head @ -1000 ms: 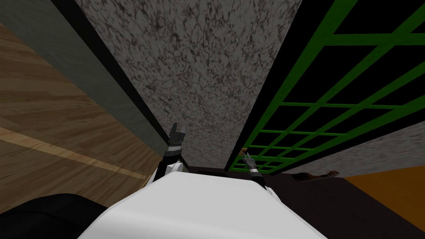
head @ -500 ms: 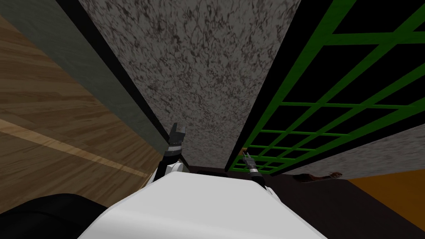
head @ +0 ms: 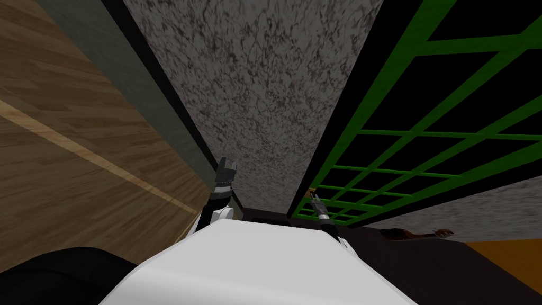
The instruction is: Pull the door open
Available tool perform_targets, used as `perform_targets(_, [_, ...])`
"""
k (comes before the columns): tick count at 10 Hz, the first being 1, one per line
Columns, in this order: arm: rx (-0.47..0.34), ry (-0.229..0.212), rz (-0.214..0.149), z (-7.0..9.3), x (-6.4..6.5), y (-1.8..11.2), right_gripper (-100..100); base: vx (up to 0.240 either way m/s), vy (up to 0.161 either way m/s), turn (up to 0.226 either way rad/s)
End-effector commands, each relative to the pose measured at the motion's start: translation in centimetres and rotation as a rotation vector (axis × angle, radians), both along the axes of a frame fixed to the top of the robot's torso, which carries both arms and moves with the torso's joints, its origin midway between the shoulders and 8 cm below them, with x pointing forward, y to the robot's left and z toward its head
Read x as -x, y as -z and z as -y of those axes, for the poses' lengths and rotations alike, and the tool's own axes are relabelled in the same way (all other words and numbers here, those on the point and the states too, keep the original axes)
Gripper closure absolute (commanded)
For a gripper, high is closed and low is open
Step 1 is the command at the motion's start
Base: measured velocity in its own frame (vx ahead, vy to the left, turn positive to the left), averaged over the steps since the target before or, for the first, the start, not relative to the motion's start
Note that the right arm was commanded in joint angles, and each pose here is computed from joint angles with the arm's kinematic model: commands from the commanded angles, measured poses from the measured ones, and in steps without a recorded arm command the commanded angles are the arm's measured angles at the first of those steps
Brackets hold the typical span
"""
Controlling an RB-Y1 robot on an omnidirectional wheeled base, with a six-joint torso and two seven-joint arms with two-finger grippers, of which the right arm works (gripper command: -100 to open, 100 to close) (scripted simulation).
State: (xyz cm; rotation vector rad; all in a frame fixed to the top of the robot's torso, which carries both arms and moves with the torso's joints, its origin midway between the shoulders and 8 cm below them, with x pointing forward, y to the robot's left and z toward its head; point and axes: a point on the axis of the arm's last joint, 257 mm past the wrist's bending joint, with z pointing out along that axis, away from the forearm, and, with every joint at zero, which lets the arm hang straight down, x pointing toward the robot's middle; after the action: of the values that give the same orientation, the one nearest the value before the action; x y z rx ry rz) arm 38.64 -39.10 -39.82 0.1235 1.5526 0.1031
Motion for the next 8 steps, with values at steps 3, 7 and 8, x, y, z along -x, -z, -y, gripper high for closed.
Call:
perform_targets(3, [-0.094,0.014,0.005,0.17,-0.03,0.01,100,-0.043,-0.022,0.074])
perform_targets(7, [-0.206,0.032,0.016,0.61,-0.15,-0.18,100,-0.051,-0.029,0.090])
perform_targets(8, [-0.240,0.037,0.020,0.74,-0.19,-0.23,100,-0.049,-0.026,0.080])
